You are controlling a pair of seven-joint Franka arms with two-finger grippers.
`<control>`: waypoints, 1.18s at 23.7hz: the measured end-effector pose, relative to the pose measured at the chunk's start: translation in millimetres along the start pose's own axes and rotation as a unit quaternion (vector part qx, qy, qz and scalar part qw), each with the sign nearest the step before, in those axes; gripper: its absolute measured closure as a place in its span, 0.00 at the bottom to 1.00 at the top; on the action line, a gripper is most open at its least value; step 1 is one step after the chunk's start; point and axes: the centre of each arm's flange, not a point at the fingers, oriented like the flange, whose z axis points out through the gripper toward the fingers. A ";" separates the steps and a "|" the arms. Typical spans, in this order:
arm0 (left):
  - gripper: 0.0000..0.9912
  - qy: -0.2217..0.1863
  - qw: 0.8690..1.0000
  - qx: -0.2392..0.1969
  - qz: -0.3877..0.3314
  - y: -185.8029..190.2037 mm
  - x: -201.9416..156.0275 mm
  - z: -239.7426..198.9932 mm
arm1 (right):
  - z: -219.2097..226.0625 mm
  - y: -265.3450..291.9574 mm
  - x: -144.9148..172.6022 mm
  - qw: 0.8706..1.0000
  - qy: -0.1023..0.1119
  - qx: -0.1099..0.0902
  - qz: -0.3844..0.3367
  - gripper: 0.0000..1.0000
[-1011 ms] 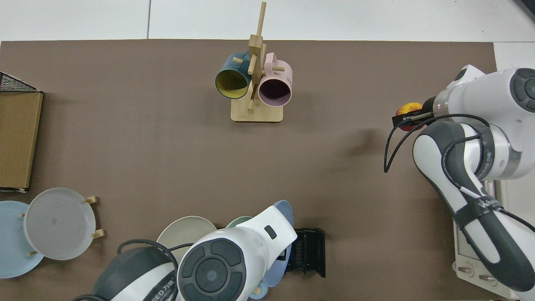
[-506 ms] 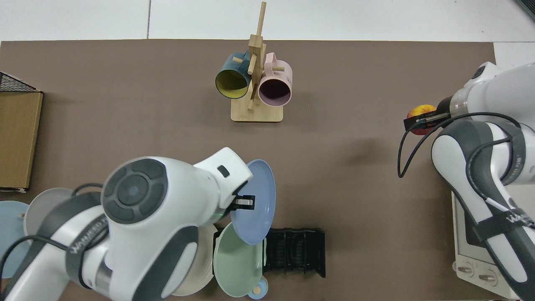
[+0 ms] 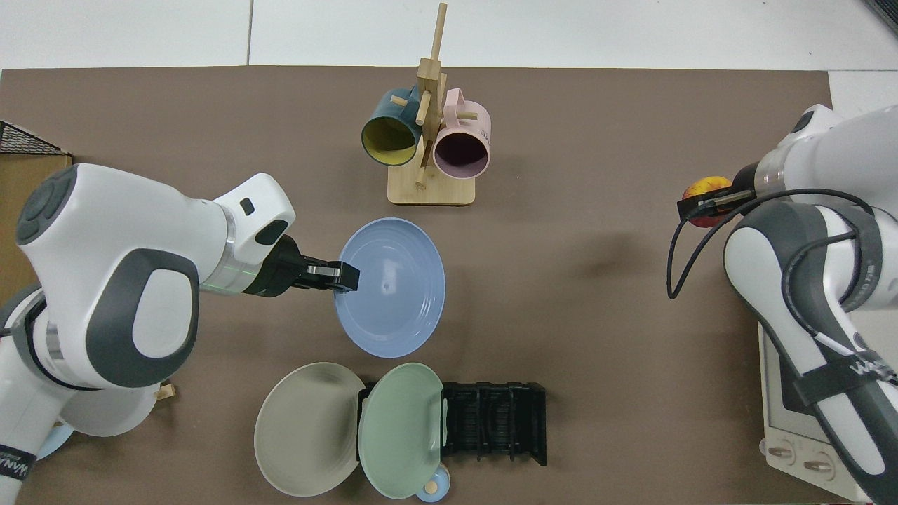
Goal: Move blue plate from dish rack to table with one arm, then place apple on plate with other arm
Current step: 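Lift the blue plate out of the rack with the left gripper, then lower the plate onto the table while the right gripper carries the apple over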
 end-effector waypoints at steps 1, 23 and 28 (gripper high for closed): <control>0.92 -0.002 1.000 -0.016 0.003 -11.0 4.7 5.4 | 0.0 0.1 0.0 1.000 0.000 0.000 0.000 0.30; 0.92 -0.001 0.992 -0.129 0.010 -76.3 45.6 137.0 | -8.7 -178.5 -3.2 0.999 -0.009 0.016 0.043 0.30; 0.76 0.010 0.992 -0.127 0.008 -64.1 46.9 142.3 | -7.4 -195.2 -6.3 0.998 -0.010 0.018 0.057 0.30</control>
